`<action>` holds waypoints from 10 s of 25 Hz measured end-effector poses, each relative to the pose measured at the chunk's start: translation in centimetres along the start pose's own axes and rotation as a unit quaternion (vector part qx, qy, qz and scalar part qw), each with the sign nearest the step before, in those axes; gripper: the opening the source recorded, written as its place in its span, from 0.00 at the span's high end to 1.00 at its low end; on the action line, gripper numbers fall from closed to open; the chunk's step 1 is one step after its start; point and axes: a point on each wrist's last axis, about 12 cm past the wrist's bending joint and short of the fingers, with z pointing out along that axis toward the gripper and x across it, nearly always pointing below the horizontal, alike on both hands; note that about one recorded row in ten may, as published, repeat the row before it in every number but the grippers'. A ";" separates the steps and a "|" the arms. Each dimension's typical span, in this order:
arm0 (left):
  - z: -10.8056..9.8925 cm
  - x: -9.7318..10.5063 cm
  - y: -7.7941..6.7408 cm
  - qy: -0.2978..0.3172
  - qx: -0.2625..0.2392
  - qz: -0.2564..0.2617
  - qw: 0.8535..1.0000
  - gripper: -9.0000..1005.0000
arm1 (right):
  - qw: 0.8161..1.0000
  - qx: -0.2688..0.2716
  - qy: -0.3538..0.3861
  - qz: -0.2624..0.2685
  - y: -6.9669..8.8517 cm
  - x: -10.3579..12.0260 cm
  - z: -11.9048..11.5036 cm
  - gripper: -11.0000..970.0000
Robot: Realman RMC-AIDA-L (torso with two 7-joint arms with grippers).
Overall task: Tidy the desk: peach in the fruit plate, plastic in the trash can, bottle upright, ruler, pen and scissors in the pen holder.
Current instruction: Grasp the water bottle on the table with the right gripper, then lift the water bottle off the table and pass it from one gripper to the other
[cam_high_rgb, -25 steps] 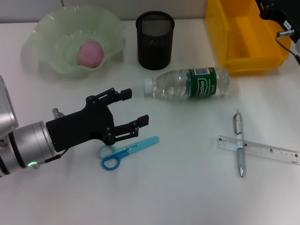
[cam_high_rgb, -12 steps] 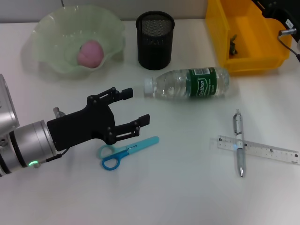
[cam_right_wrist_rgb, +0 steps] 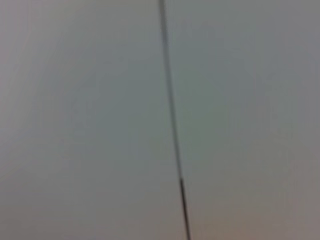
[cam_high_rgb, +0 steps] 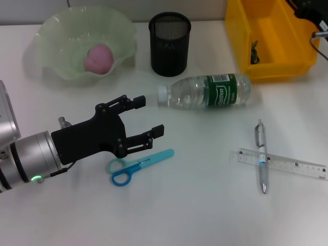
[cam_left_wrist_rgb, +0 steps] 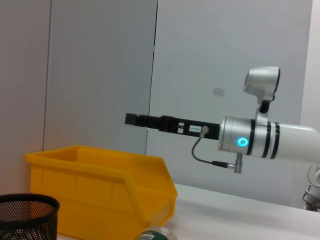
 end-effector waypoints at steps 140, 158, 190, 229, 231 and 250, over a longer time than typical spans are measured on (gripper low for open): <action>-2.1 1.5 -0.5 0.009 -0.044 -0.047 0.998 0.20 | 0.653 -0.407 0.429 -0.473 12.3 -2.9 6.7 0.16; -2.2 1.5 -0.6 0.008 -0.042 -0.049 0.998 0.20 | 0.639 -0.419 0.443 -0.469 12.7 -2.6 6.3 0.16; -2.2 1.5 -0.9 0.002 -0.036 -0.052 0.998 0.20 | 0.623 -0.427 0.472 -0.454 12.8 -3.2 5.5 0.16; -2.6 1.4 -1.2 -0.007 -0.031 -0.051 0.998 0.20 | 0.627 -0.424 0.472 -0.452 12.6 -3.2 5.4 0.20; -2.6 1.4 -1.2 -0.007 -0.031 -0.051 0.998 0.20 | 0.628 -0.425 0.472 -0.451 12.6 -3.2 5.4 0.20; -3.0 0.2 -1.5 -0.051 -0.010 -0.046 0.998 0.20 | 0.670 -0.433 0.442 -0.410 12.3 -4.7 4.6 0.21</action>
